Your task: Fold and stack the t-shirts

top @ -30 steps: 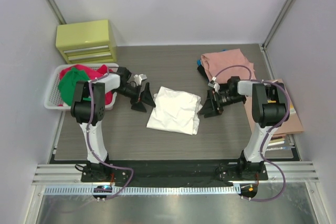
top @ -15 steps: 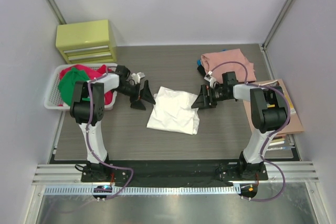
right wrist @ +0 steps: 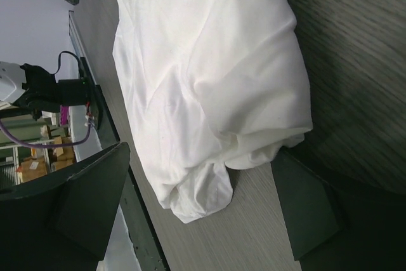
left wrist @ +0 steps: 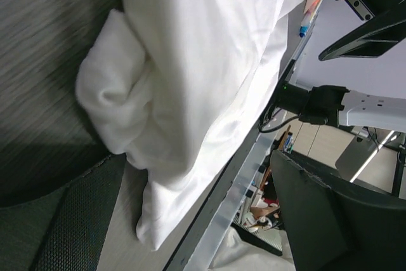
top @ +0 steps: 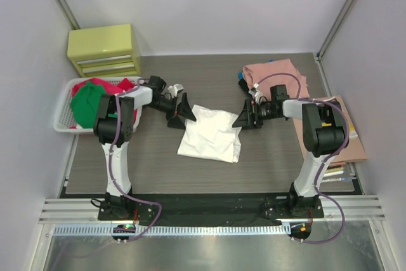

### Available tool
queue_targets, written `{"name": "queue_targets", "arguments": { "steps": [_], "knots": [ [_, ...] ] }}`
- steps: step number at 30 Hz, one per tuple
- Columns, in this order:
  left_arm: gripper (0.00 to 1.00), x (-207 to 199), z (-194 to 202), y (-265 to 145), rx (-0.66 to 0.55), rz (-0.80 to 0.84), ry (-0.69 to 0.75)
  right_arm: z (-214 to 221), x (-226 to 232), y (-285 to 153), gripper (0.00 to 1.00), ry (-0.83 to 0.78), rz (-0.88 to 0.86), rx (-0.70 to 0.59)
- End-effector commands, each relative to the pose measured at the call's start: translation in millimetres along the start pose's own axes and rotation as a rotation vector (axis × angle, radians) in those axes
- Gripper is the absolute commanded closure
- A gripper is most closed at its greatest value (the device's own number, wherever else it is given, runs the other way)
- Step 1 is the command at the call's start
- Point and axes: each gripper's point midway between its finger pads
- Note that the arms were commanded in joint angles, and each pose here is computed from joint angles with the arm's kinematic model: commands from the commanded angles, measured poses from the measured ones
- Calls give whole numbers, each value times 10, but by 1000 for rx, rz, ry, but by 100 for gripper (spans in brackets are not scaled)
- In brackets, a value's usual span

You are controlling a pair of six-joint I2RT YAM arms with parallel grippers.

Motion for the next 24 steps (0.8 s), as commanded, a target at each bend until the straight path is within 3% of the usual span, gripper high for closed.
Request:
{"name": "queue_targets", "arguments": {
  "steps": [1, 8, 11, 12, 16, 17, 18, 22, 24],
  "knots": [
    [0, 344, -56, 311, 8, -107, 52, 255, -471, 190, 0, 9, 204, 79],
    [0, 385, -24, 383, 21, -99, 36, 272, -457, 335, 0, 46, 168, 103],
    [15, 414, -17, 411, 30, -99, 20, 268, -447, 387, 17, 49, 160, 115],
    [27, 422, -12, 421, 34, -101, 15, 261, -453, 407, 21, 51, 158, 119],
    [32, 482, 23, 465, 49, -100, -4, 265, -460, 446, 24, 48, 170, 132],
    [34, 481, 20, 466, 50, -100, -7, 276, -450, 458, 30, 49, 169, 137],
    [44, 469, 12, 471, 50, -97, -4, 280, -468, 468, 35, 47, 183, 140],
    [55, 440, 6, 479, 56, -90, -9, 288, -464, 495, 43, 43, 190, 151],
    [69, 455, 16, 488, 60, -89, -14, 307, -464, 508, 63, 45, 195, 163]
  ]
}}
Point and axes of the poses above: each gripper's point midway between its finger pads, its own y axis out along the fingers, its own x axis along the line the jaws close on, z = x × y, and after that the axes turned 1 degree about y, right-handed
